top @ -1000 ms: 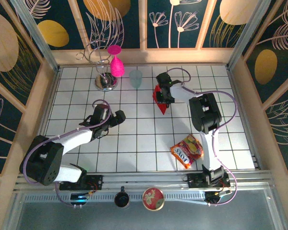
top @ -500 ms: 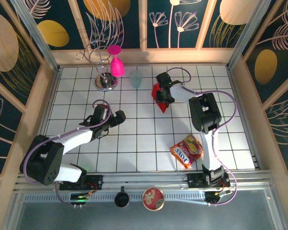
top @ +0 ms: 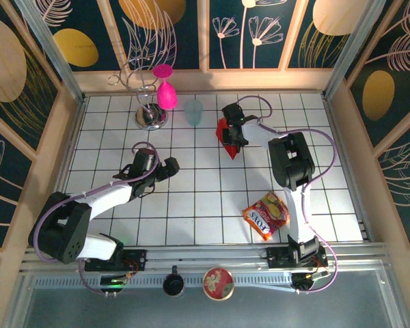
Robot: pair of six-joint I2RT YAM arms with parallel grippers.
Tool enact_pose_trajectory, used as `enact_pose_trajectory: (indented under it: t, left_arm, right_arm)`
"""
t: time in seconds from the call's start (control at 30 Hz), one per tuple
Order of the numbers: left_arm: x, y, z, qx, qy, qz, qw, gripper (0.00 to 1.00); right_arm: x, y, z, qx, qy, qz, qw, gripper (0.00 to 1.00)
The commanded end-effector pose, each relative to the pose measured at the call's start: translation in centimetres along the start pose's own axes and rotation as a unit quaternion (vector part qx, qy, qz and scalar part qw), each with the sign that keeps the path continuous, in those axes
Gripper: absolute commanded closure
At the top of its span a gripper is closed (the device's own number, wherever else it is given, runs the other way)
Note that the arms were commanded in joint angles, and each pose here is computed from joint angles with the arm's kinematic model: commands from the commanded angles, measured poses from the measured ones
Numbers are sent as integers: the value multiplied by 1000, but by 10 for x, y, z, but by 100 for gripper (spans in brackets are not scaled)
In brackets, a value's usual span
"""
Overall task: Fold a paper plane with a square sheet of paper (pick it up from the middle)
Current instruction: Move the paper plane to the top-center of the table.
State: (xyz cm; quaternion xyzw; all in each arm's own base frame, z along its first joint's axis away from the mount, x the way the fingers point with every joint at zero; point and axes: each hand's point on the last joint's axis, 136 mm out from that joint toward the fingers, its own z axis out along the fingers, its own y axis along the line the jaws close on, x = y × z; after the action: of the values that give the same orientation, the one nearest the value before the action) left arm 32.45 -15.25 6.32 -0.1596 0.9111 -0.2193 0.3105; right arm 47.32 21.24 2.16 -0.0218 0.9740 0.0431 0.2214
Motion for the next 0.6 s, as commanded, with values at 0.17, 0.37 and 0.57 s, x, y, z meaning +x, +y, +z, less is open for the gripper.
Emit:
enact_pose_trajectory:
  t: [0.17, 0.37, 0.57]
  left_arm:
    - [-30, -23, -15, 17, -30, 13, 999, 1]
    - [-72, -32, -41, -5, -107, 27, 994, 1]
    - [-120, -23, -82, -55, -213, 41, 975, 1]
  right_arm:
    - [-26, -3, -36, 5, -28, 3, 1000, 57]
    - [-59, -8, -102, -7, -100, 22, 995, 50]
    - [-82, -45, -184, 9, -209, 66, 976, 43]
